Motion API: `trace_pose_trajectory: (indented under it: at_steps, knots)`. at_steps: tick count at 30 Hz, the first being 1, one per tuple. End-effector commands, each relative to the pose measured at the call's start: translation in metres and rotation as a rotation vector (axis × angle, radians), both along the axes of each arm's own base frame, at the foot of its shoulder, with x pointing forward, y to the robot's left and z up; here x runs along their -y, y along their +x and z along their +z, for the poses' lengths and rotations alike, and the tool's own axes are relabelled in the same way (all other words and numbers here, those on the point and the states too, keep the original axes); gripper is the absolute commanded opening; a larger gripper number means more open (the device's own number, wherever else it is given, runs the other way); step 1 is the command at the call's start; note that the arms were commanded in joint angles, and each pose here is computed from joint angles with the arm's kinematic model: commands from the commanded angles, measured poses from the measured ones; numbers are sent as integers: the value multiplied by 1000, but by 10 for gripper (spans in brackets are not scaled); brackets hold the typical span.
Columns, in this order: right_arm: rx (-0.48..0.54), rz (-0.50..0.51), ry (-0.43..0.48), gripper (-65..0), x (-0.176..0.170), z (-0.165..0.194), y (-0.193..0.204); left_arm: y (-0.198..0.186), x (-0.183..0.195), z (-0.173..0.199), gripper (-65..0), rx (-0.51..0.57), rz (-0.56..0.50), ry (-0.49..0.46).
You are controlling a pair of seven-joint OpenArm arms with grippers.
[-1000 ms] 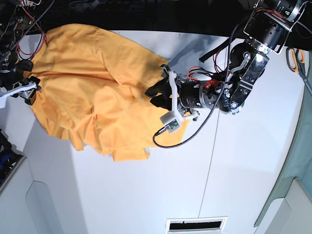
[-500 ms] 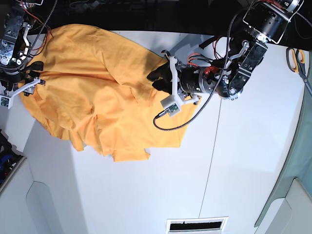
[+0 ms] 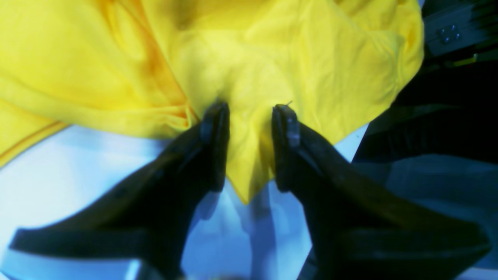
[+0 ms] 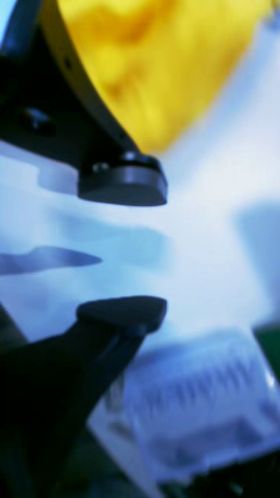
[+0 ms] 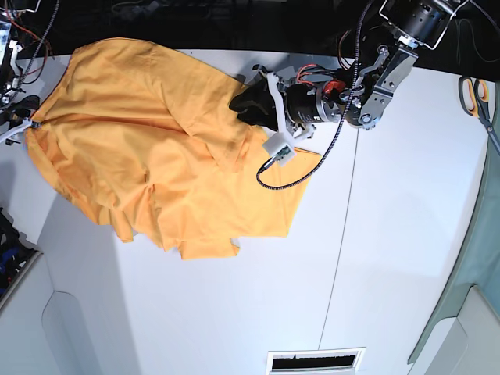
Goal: Layout the t-shirt on the table in an organized manner, then fold the t-shirt properly
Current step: 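Move the right gripper to the shirt and grasp a fold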
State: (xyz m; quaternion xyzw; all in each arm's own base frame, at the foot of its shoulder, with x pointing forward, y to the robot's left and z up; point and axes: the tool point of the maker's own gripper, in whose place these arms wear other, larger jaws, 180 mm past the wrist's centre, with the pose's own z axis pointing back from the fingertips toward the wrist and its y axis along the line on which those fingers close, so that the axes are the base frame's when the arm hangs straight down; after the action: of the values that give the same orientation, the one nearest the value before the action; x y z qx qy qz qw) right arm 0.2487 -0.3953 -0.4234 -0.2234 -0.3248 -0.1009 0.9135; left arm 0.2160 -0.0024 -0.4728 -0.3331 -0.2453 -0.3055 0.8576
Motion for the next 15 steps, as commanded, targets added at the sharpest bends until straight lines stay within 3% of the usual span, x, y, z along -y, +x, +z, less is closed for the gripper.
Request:
trace_pose_trajectory:
  at_steps: [1,8,11,15]
  knots:
    - [52,-5,-22,-290,9,18,13,1,-14,-7,-418,-2,-7,66]
    - [133,-7,73,-290,-9,45,35,28,-17,40,-418,59,33,-52]
    - [170,46,139,-290,-37,59,46,43,-30,61,-418,99,67,-70]
    - [213,130,298,-290,-88,58,55,65,-49,85,-418,175,119,-77]
